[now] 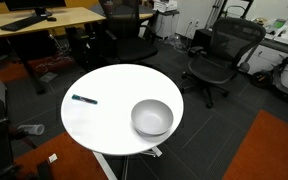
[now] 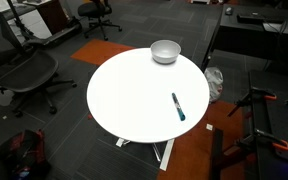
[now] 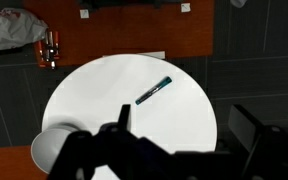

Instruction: Put the green marker inside the grey bowl

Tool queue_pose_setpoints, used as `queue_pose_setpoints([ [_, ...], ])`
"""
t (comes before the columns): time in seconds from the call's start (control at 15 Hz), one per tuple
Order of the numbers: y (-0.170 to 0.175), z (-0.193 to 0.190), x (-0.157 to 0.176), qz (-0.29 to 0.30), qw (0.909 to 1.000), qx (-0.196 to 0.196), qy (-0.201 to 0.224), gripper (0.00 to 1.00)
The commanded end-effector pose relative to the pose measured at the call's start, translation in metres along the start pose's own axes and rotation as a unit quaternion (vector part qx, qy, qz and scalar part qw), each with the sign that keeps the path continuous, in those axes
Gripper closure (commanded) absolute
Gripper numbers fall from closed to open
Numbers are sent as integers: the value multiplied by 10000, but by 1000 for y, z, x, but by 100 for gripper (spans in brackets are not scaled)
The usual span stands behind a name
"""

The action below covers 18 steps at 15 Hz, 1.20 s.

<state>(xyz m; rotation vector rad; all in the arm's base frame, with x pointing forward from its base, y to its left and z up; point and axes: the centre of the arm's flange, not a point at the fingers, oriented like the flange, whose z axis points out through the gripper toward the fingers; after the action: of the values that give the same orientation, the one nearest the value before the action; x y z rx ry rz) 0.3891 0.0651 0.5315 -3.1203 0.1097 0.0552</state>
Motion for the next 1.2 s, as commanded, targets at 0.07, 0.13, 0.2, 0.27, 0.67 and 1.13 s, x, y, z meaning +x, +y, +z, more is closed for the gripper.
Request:
queue_pose_setpoints([
  [0.07,-2,25,8,607,9979,-13,-217,0],
  [0.13,-3,32,9,784,9966,-33,-269,0],
  [0.2,-4,39,10,947,9950,-44,-313,0],
  [0.27,-6,45,11,1135,9929,-69,-359,0],
  [0.67,-25,86,9,2185,9748,-201,-409,0],
  [1.13,-44,143,18,3175,9476,-284,-206,0],
])
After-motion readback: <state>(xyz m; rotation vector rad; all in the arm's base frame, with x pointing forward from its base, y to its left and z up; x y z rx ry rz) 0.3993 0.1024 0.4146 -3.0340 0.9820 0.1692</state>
